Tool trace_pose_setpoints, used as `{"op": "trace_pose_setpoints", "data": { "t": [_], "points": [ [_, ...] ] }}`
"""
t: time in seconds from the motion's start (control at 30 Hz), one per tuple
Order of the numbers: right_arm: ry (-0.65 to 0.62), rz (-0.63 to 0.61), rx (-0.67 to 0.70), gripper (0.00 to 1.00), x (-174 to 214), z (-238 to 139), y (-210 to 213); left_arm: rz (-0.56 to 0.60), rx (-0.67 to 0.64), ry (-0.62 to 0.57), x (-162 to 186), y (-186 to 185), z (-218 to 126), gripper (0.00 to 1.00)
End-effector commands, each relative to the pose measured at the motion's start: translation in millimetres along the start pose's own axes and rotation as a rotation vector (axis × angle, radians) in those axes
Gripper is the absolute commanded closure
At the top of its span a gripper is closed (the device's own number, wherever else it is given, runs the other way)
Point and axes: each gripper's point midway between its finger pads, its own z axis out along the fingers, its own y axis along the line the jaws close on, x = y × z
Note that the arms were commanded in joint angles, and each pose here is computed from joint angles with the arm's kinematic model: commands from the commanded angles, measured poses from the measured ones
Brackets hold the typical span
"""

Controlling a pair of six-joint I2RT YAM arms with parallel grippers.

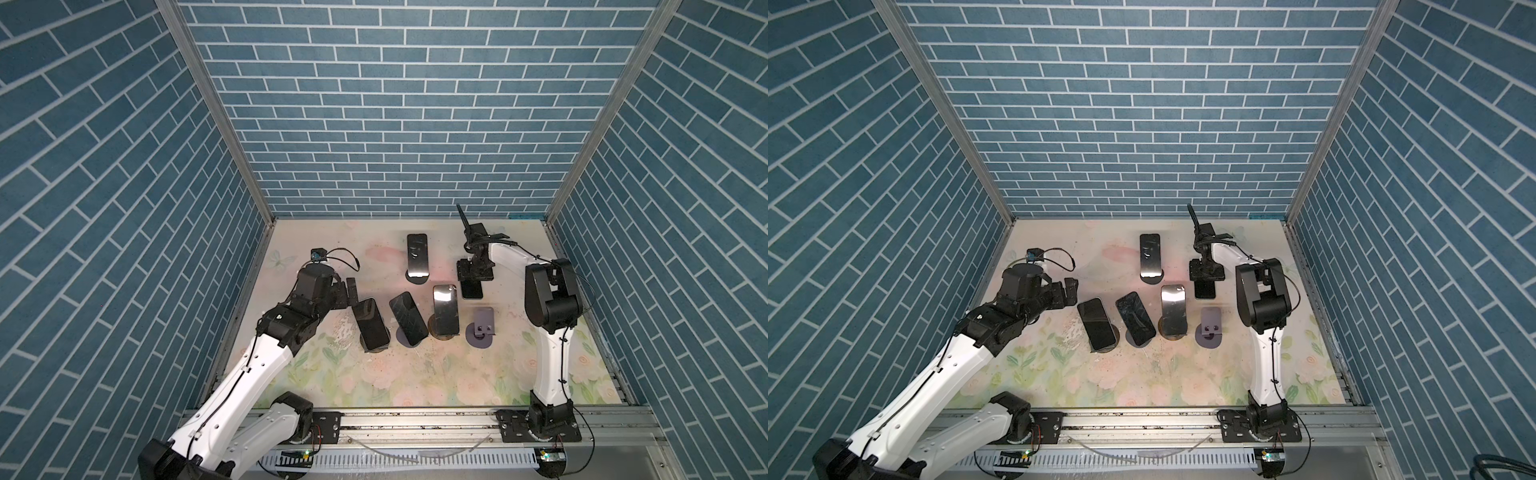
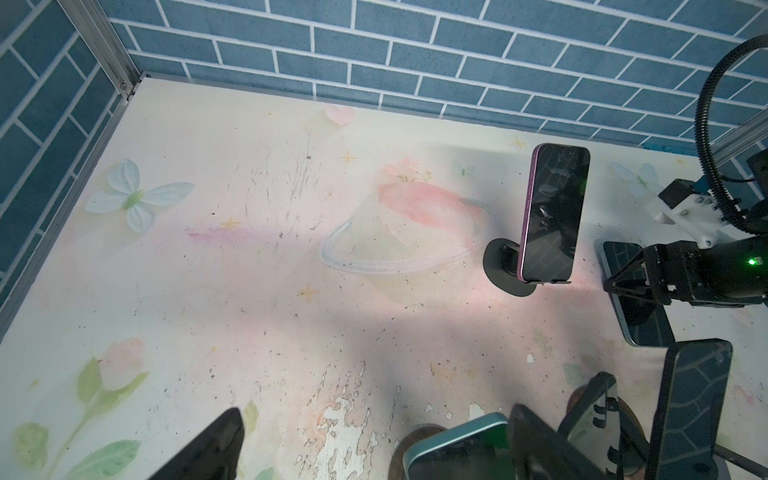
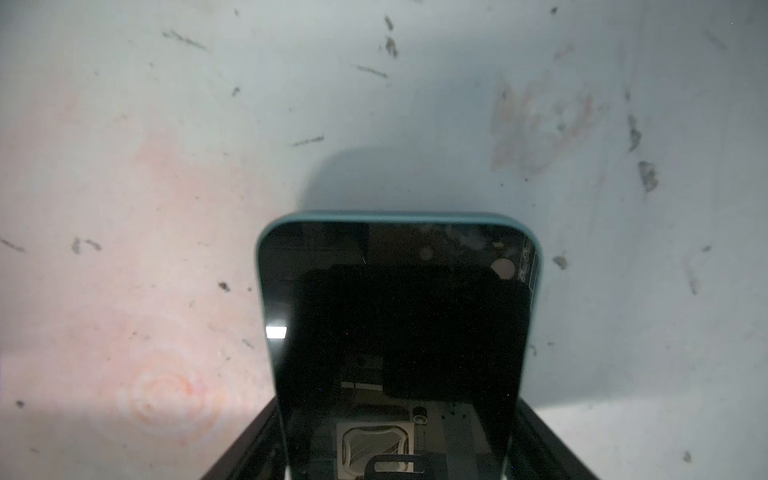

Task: Remove the phone from the phone stand
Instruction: 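Lower the phone flat onto the table and open the right gripper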

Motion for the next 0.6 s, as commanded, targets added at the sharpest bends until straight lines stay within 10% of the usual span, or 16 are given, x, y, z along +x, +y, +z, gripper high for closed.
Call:
{"op": "trace_pose_setpoints", "data": {
  "t": [0.0,0.57],
  "points": [
    [0.042,0.012,0.026,0.27,5,5,-6,0.004,-0.01,0.012,6,3,-1,0.0],
    [-0.023,0.027,0.043,0.11,-3,-22,-10,-0.012,-0.009,0.014,10,5,-8,0.0]
  ]
}}
